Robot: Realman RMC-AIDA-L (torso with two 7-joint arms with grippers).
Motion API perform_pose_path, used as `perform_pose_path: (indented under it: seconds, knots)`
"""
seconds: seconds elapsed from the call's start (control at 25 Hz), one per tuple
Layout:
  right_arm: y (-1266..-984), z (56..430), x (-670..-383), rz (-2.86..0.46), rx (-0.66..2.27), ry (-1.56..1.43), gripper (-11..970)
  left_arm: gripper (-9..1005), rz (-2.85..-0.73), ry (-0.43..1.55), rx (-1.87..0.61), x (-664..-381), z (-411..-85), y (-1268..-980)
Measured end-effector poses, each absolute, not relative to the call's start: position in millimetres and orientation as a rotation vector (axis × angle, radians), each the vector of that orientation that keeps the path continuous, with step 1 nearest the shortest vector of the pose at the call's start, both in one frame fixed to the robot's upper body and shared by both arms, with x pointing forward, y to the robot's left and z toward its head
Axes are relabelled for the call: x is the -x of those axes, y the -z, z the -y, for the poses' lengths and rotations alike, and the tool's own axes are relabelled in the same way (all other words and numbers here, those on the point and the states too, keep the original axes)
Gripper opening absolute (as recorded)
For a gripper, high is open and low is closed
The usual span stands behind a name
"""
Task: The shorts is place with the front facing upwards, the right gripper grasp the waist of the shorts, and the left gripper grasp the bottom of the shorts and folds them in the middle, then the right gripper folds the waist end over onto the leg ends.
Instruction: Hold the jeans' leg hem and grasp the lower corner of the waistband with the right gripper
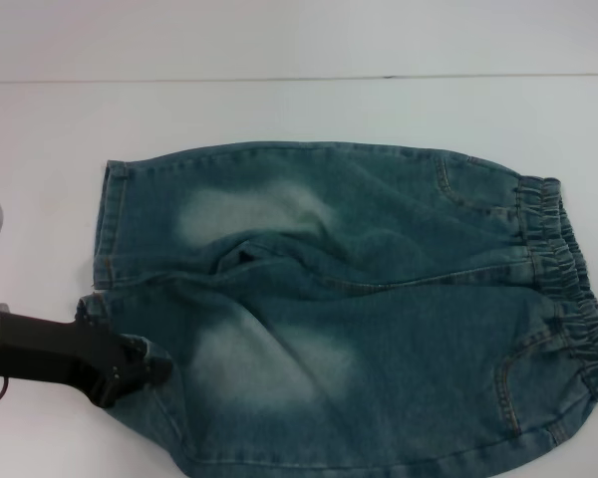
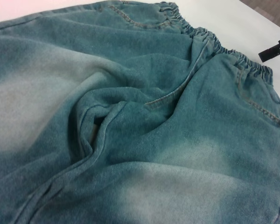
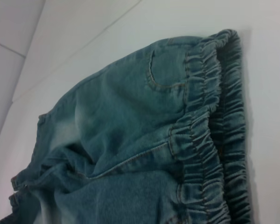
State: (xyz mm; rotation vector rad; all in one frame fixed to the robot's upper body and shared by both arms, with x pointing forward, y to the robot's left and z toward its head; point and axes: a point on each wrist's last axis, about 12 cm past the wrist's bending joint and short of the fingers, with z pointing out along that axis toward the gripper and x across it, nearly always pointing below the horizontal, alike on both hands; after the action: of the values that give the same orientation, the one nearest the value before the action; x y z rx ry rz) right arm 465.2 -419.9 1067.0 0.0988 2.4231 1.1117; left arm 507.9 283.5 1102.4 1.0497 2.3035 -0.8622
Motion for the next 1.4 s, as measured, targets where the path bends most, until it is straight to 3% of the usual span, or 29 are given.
perform_pose_path:
  seconds: [1.4]
  knots:
    - [-1075, 418, -484, -2.531, -0.048, -1.063, 916, 4, -2.29, 0.881, -1.039, -509, -273, -1115]
